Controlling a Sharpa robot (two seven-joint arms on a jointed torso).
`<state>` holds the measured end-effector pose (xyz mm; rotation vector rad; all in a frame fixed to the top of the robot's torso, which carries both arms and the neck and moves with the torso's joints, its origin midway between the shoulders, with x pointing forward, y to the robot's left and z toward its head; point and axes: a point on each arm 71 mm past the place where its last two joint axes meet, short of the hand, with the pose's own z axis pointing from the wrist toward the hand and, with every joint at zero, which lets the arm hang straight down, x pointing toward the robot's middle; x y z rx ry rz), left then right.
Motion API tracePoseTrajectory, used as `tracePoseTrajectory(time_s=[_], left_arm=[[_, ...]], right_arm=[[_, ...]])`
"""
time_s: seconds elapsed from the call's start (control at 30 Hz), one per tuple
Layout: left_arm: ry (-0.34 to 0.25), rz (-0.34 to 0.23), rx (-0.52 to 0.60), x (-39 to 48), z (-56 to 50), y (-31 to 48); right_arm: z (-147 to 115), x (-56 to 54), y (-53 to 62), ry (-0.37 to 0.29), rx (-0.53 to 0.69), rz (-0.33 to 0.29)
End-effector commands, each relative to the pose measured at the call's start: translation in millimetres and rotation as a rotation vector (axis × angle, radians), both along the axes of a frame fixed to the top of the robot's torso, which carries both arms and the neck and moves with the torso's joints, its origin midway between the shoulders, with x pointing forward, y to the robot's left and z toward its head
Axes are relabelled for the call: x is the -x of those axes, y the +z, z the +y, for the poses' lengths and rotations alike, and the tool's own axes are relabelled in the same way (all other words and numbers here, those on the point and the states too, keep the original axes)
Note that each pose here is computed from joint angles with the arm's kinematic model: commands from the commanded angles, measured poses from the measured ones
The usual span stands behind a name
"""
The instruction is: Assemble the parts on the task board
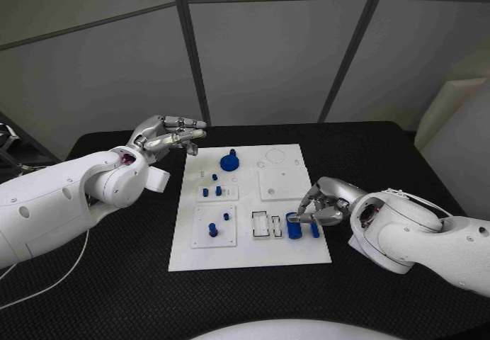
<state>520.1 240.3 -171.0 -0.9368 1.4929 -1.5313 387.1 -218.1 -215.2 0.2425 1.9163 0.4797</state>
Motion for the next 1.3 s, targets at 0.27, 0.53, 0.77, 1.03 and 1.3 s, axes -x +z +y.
tracePoseTrajectory(time_s=[0.27, 0.53, 0.77, 1.03, 1.3], left_arm=[[-0.009, 0.0, 0.008, 0.6, 0.1, 0.8], [-0.01, 0.003, 0.006, 0.6, 0.9, 0.5], [-0.012, 0.007, 0.005, 0.7, 1.4, 0.0], [-0.012, 0.009, 0.004, 0.4, 1.9, -0.5], [-0.014, 0.011, 0.005, 0.6, 1.6, -0.7]], right_arm=[[5.1, -1.1, -10.7, 0.001, 0.107, 0.013], [7.7, 0.3, -19.3, 0.005, 0.159, 0.044], [14.9, 1.6, -26.7, 0.02, 0.177, 0.065], [21.4, 3.1, -30.8, 0.023, 0.165, 0.067], [25.0, 3.0, -31.0, 0.021, 0.153, 0.06]])
